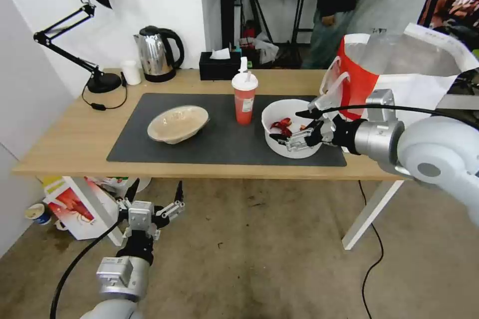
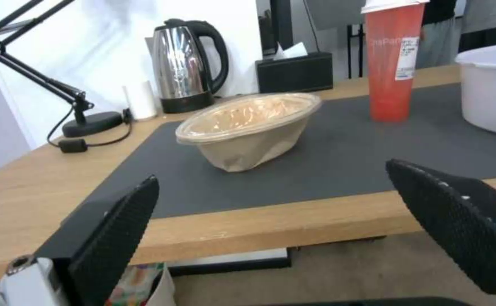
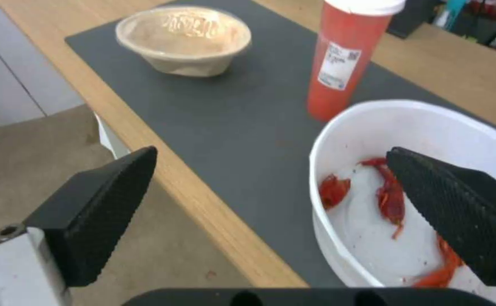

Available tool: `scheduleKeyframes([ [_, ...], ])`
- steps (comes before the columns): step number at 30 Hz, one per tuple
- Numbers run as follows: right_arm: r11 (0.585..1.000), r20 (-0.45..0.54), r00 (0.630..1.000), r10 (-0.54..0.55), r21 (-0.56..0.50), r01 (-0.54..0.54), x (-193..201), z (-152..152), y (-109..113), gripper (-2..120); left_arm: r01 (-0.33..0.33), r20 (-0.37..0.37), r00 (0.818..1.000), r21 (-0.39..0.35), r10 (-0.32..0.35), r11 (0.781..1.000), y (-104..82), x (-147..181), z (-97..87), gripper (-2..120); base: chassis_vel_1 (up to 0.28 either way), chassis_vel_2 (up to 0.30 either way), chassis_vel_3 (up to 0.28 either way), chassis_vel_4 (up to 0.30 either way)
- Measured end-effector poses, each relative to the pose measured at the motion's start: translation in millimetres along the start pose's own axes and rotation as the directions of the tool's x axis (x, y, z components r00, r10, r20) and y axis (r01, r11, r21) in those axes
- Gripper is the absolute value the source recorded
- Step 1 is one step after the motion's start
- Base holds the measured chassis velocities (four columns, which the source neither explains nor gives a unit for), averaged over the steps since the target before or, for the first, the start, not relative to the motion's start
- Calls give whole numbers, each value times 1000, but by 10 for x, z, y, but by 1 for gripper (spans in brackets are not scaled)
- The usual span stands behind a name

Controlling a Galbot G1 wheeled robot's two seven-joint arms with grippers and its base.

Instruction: Pick up the trash from the table and place it into the takeout bag.

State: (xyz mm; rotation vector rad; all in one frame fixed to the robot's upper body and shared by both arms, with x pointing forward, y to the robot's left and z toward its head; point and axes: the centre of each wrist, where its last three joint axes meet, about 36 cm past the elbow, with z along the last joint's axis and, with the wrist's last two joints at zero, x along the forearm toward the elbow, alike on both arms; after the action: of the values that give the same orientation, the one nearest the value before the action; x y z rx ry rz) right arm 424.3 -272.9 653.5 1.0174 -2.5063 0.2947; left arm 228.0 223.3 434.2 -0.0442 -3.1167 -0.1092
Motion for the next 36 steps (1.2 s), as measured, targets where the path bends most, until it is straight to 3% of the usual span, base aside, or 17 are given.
scheduleKeyframes([
  [16,1000,-41,999,10,2,-10,-136,-146,-179,100,0,0,1000,0,0,1000,0,0,0,100,0,0,0,0],
  [36,1000,-87,996,-2,-10,1,-406,-97,-237,100,0,0,1000,0,0,1000,0,0,0,100,0,0,0,0],
])
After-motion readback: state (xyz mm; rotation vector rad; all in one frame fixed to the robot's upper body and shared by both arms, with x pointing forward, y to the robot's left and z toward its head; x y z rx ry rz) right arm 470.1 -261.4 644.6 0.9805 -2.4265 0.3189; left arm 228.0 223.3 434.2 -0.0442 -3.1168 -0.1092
